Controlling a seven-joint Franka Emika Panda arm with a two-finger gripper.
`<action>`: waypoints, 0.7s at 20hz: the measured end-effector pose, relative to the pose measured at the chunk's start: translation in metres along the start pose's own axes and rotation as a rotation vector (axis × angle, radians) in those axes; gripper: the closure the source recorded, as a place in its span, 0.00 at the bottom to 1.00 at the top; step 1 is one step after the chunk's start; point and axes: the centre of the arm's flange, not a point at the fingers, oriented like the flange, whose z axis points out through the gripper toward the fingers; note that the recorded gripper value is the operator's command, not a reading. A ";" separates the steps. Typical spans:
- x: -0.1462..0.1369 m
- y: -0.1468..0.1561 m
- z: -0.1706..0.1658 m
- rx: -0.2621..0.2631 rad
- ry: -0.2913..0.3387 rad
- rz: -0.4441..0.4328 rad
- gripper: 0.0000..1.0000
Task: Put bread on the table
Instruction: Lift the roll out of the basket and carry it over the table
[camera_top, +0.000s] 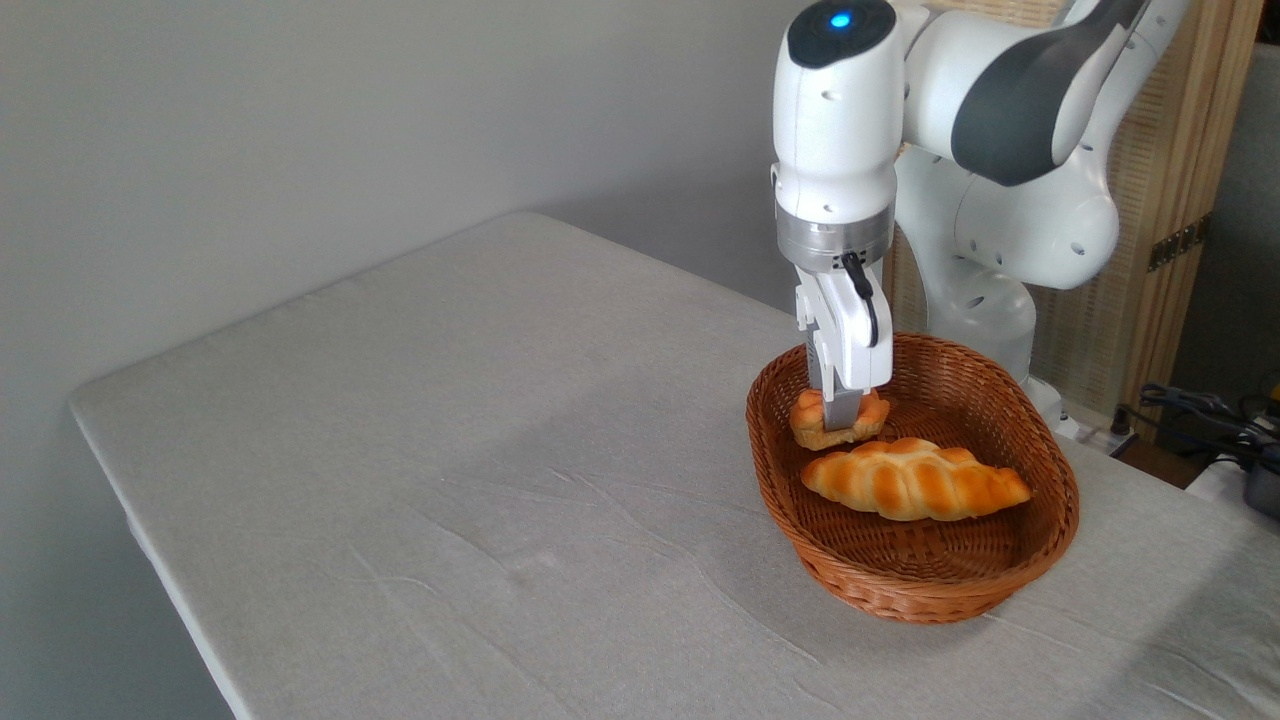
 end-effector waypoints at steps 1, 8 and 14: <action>0.000 0.000 -0.006 -0.014 -0.056 0.027 0.74; 0.033 -0.033 -0.080 0.015 -0.091 0.084 0.62; 0.136 -0.111 -0.163 0.107 0.011 -0.072 0.58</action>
